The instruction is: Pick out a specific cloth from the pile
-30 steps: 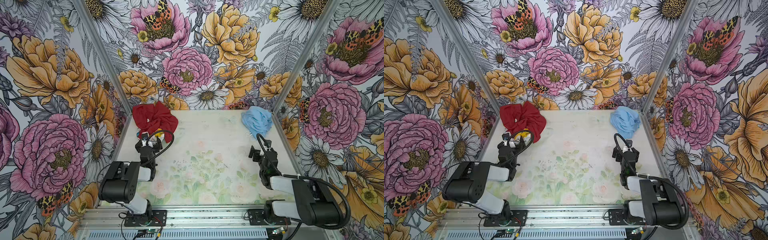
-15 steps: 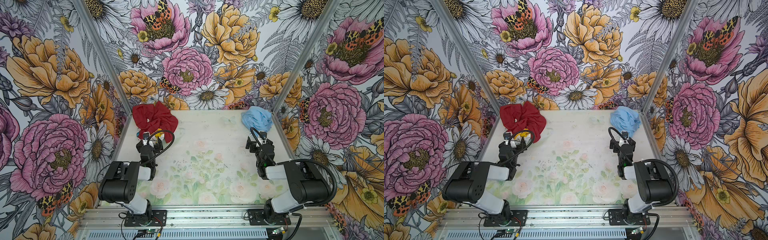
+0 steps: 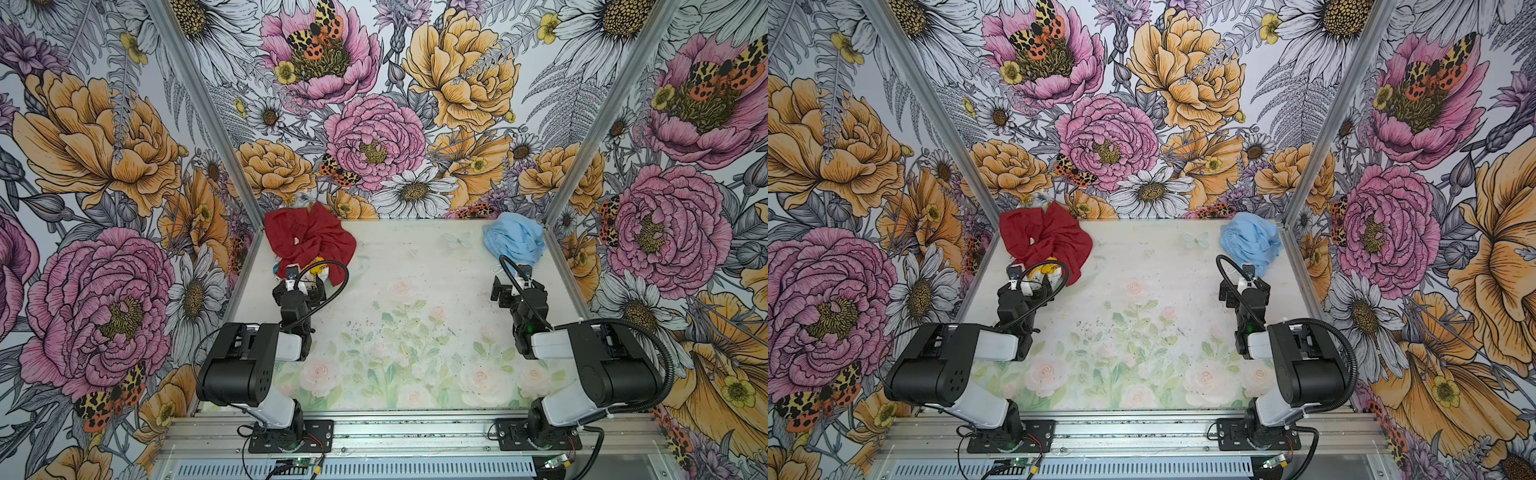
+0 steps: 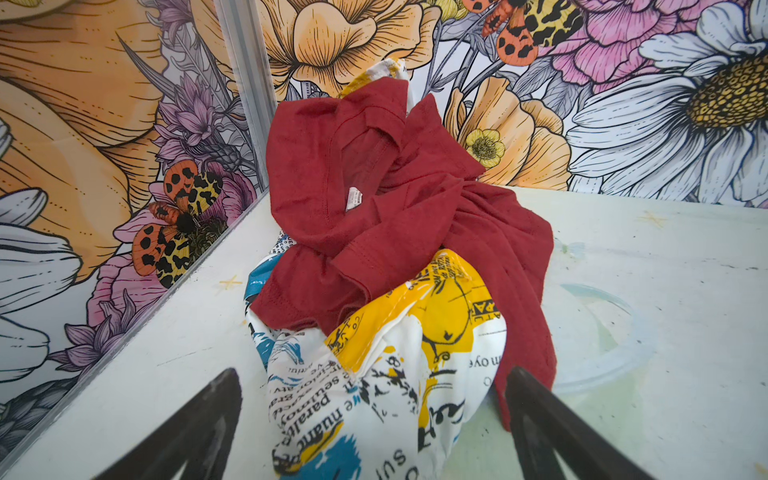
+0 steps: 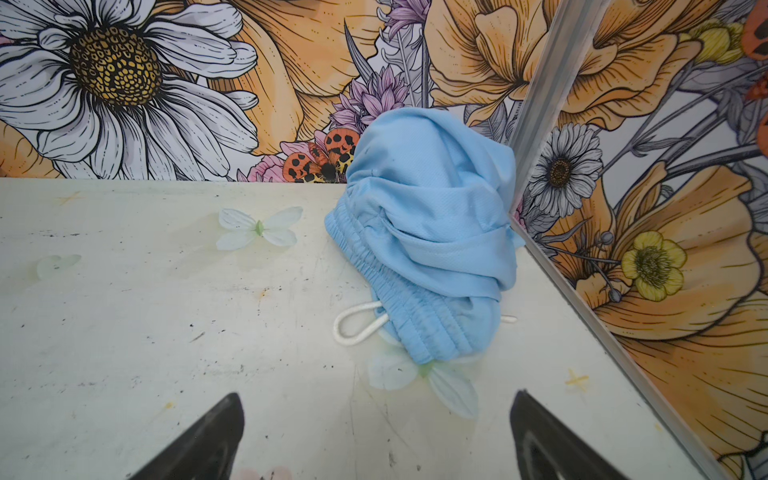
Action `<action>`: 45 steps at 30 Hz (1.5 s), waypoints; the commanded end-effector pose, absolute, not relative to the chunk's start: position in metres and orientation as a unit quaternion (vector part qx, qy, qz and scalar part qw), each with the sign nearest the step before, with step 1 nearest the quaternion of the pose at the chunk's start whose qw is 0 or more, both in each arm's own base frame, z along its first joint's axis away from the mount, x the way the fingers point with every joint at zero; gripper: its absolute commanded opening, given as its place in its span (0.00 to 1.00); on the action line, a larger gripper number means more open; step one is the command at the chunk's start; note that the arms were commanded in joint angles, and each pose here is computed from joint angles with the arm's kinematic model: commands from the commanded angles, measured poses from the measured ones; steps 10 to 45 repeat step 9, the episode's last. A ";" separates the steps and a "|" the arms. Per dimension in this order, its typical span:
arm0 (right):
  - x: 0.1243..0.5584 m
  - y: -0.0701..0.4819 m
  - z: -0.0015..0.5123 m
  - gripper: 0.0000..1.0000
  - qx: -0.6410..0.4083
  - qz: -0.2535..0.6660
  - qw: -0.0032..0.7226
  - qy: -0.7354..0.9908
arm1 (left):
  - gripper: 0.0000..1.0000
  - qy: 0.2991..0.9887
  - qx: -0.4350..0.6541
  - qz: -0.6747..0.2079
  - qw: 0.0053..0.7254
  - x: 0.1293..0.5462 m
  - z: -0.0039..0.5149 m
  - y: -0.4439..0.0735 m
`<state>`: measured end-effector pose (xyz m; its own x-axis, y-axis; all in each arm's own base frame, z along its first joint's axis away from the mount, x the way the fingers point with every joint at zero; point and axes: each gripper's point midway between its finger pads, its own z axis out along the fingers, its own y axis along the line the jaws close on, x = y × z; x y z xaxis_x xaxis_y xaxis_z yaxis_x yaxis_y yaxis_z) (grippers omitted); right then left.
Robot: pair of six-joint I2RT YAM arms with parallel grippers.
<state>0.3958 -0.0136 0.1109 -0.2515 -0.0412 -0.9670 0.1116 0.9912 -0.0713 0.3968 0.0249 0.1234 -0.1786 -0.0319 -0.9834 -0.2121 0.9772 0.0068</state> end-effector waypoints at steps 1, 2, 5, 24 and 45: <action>0.395 -0.013 0.117 0.99 0.017 -0.061 0.621 0.782 | 0.99 0.759 -0.071 0.065 0.644 0.400 0.131 0.023; 0.395 -0.013 0.117 1.00 0.017 -0.061 0.621 0.782 | 0.99 0.759 -0.071 0.064 0.644 0.401 0.131 0.023; 0.394 -0.013 0.117 0.99 0.019 -0.063 0.622 0.780 | 0.99 0.759 -0.068 0.065 0.645 0.400 0.131 0.022; 0.360 -0.060 0.127 0.99 0.140 -0.072 0.669 0.727 | 0.99 0.736 -0.067 0.075 0.670 0.387 0.138 0.018; 0.360 -0.060 0.127 0.99 0.140 -0.072 0.669 0.727 | 0.99 0.736 -0.067 0.075 0.670 0.387 0.138 0.018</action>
